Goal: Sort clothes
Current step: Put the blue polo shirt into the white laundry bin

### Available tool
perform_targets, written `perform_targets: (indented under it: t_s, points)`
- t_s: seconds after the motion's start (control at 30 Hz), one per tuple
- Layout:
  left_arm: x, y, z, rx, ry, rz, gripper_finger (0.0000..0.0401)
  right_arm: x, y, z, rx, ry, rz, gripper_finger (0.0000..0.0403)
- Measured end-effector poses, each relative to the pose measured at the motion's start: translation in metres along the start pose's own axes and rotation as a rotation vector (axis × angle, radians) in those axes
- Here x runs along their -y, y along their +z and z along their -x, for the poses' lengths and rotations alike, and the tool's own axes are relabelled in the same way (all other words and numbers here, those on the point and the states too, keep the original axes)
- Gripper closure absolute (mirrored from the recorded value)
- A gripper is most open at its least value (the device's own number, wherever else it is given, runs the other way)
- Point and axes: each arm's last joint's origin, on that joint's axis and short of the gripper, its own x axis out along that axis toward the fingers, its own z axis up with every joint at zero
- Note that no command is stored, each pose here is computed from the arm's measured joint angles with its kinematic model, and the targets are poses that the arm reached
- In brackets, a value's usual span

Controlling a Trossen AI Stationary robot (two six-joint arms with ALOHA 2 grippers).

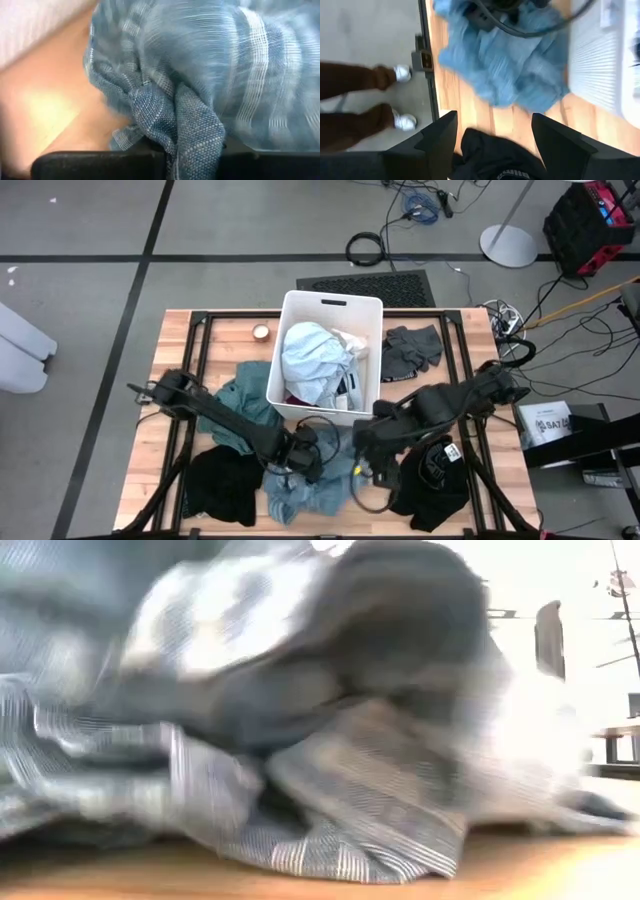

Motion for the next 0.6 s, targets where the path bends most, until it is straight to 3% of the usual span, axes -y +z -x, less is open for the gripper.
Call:
perform_targets:
  t_s: [0.37,0.6]
  points:
    - [0.000,0.024,0.116,0.182,-0.372,0.075,0.0355,0.017,-0.030,0.068,0.258,-0.042,-0.087,0.0161]
    - [-0.005,0.031,0.172,0.344,-0.576,0.122,0.0355,0.020,-0.050,0.095,0.382,-0.064,-0.112,0.0161]
